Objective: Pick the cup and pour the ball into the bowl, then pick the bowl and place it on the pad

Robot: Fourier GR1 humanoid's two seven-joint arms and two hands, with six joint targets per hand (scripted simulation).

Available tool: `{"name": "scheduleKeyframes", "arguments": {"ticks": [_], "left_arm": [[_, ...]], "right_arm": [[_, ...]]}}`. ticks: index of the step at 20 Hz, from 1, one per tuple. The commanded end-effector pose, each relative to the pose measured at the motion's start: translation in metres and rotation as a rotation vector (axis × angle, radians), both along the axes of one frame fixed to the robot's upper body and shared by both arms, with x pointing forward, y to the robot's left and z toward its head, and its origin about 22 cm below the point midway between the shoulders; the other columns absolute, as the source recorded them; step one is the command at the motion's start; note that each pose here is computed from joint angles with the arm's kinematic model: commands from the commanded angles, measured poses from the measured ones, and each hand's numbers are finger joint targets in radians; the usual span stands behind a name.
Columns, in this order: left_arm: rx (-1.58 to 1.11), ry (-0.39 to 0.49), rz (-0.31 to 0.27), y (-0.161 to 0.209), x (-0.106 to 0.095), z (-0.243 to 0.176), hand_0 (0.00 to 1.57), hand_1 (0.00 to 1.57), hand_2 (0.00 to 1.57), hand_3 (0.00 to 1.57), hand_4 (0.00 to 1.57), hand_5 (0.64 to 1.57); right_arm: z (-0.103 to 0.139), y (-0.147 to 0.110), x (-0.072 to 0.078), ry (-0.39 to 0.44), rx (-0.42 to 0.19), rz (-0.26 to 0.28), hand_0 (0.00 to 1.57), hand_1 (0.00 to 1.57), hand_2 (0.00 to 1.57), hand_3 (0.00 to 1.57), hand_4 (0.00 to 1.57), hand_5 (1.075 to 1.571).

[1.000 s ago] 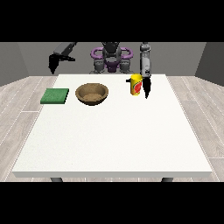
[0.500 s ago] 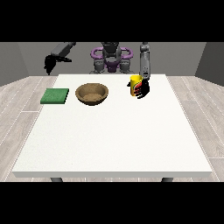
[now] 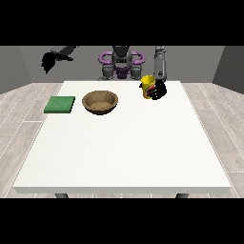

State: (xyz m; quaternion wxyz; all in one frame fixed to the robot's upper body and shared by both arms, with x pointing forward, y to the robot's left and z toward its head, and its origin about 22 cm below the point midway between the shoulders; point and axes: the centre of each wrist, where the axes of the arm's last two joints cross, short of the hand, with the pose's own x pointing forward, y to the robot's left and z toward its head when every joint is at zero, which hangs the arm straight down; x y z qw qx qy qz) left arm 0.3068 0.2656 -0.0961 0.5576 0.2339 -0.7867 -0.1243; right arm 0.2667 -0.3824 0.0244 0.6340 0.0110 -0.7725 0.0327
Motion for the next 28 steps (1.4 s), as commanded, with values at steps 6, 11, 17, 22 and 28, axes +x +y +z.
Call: {"name": "scheduleKeyframes", "arguments": {"ticks": [6,11,17,22,28], "left_arm": [[0.392,0.090,0.096,0.057,0.068,0.107,1.46,1.46,1.57,1.57,1.57,1.282],[0.551,0.092,0.134,0.011,0.094,0.133,1.49,1.49,1.57,1.57,1.53,1.287],[0.563,0.090,0.153,-0.051,0.105,0.141,1.49,1.49,1.57,1.57,1.51,1.267],[0.795,0.038,0.164,-0.088,0.116,0.169,1.52,1.52,1.57,1.57,1.57,1.211],[1.117,-0.026,0.133,-0.130,0.104,0.145,1.54,1.54,1.57,1.57,1.48,1.334]], "right_arm": [[-0.032,-0.013,-0.013,0.128,0.026,-0.057,0.00,0.00,0.00,0.00,0.00,1.568],[-0.035,-0.014,-0.006,0.117,0.034,-0.047,0.00,0.00,0.00,0.00,0.00,1.568],[-0.030,-0.001,0.008,0.083,0.030,-0.010,0.00,0.00,0.00,0.00,0.00,1.569],[-0.031,-0.031,0.001,0.106,0.039,-0.007,0.00,0.00,0.00,0.00,0.00,1.570],[-0.039,-0.032,-0.005,0.156,0.039,-0.005,0.00,0.00,0.00,0.00,0.00,1.571]]}}
